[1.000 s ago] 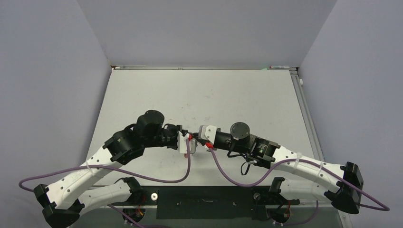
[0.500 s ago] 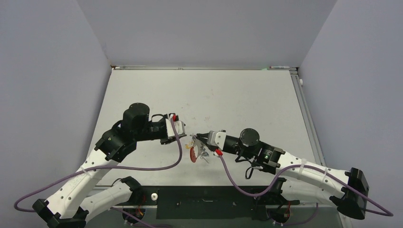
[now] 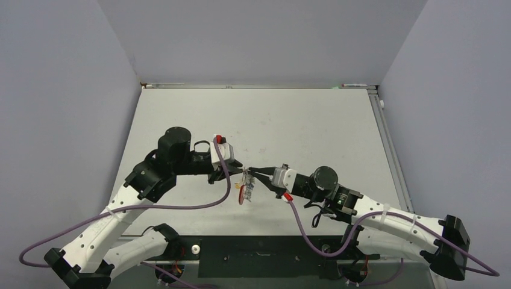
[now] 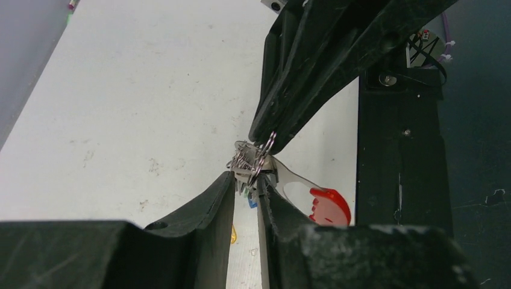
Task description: Remove the keys from the keyring
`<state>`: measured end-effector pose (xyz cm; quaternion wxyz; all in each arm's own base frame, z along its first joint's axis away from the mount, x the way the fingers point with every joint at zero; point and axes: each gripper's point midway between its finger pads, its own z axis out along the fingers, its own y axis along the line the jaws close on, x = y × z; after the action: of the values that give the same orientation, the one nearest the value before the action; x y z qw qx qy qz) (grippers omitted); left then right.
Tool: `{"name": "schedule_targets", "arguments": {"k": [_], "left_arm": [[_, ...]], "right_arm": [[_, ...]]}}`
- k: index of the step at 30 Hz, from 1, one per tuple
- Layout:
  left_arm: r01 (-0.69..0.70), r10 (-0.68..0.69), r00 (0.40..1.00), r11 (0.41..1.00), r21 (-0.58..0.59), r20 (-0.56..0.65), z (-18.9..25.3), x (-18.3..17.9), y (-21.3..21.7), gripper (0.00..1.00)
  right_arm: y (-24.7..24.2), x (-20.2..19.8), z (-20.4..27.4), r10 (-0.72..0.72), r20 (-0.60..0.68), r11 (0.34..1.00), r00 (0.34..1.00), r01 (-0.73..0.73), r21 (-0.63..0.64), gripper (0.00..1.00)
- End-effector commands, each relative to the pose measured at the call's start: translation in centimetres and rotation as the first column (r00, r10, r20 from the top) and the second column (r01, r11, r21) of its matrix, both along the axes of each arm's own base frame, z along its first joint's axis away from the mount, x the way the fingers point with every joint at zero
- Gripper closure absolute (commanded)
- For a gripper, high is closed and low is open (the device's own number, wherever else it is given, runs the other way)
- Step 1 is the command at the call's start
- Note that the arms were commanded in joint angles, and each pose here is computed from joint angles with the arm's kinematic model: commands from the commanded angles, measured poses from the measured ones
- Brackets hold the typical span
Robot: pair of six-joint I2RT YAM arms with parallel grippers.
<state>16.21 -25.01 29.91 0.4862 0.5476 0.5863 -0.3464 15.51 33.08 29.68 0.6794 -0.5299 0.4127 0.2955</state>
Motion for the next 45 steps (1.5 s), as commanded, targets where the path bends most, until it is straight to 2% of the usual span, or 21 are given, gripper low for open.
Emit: {"name": "schedule_targets", "arguments": {"k": [1, 4, 8, 13, 14, 17, 19, 26, 31, 36, 42, 45], "left_arm": [[-0.009, 0.008, 1.0, 0.999, -0.046, -0.031, 1.5, 0.5, -0.3, 0.87], [-0.018, 0.016, 0.999, 0.999, -0.044, -0.047, 1.4, 1.0, -0.2, 1.0], [-0.005, 0.002, 0.998, 0.999, -0.048, -0.065, 1.2, 1.1, -0.4, 1.0], [0.081, -0.084, 0.995, 0.995, -0.05, -0.059, 1.1, -0.2, -0.5, 1.0], [0.097, -0.099, 0.994, 0.994, -0.045, -0.045, 1.3, -0.6, -0.2, 0.97], [0.099, -0.098, 0.995, 0.994, -0.056, 0.017, 1.8, -0.9, 1.1, 0.76], [0.104, -0.1, 0.993, 0.992, -0.073, 0.057, 2.1, -1.2, 1.6, 0.7], [0.152, -0.135, 0.983, 0.978, -0.144, 0.125, 3.6, -1.4, 0.9, 0.66], [0.177, -0.162, 0.982, 0.969, -0.171, 0.098, 4.0, -1.4, 0.2, 0.65], [0.191, -0.183, 0.981, 0.967, -0.169, 0.061, 3.4, -1.4, -0.3, 0.67], [0.213, -0.208, 0.977, 0.962, -0.17, 0.044, 3.4, -2.1, -0.2, 0.81], [0.231, -0.229, 0.973, 0.959, -0.165, 0.032, 3.4, -2.7, 0.0, 0.82]], "right_arm": [[-0.9, -1.5, 5.7, 0.042, 0.099, 0.98, 0.994, -0.06, 0.191, 0.95], [-1.2, -2.0, 6.1, 0.058, 0.121, 0.975, 0.991, -0.082, 0.208, 0.95], [-1.3, -2.4, 6.1, 0.071, 0.139, 0.971, 0.988, -0.1, 0.216, 0.95], [-1.2, -2.4, 6.2, 0.07, 0.145, 0.97, 0.987, -0.102, 0.222, 0.95], [-1.3, -2.3, 6.2, 0.066, 0.141, 0.971, 0.988, -0.097, 0.221, 0.95], [-1.5, -2.3, 6.0, 0.06, 0.133, 0.973, 0.989, -0.087, 0.212, 0.95], [-1.5, -2.3, 5.6, 0.063, 0.122, 0.975, 0.99, -0.087, 0.204, 0.95], [-1.1, -2.6, 5.3, 0.088, 0.126, 0.973, 0.988, -0.112, 0.202, 0.95], [-1.0, -2.6, 5.5, 0.093, 0.126, 0.972, 0.988, -0.117, 0.202, 0.95], [-0.9, -2.6, 5.6, 0.097, 0.126, 0.972, 0.987, -0.121, 0.202, 0.95], [-1.0, -2.6, 5.5, 0.094, 0.124, 0.973, 0.988, -0.118, 0.199, 0.95], [-1.0, -2.5, 5.5, 0.092, 0.117, 0.973, 0.989, -0.114, 0.2, 0.95]]}}
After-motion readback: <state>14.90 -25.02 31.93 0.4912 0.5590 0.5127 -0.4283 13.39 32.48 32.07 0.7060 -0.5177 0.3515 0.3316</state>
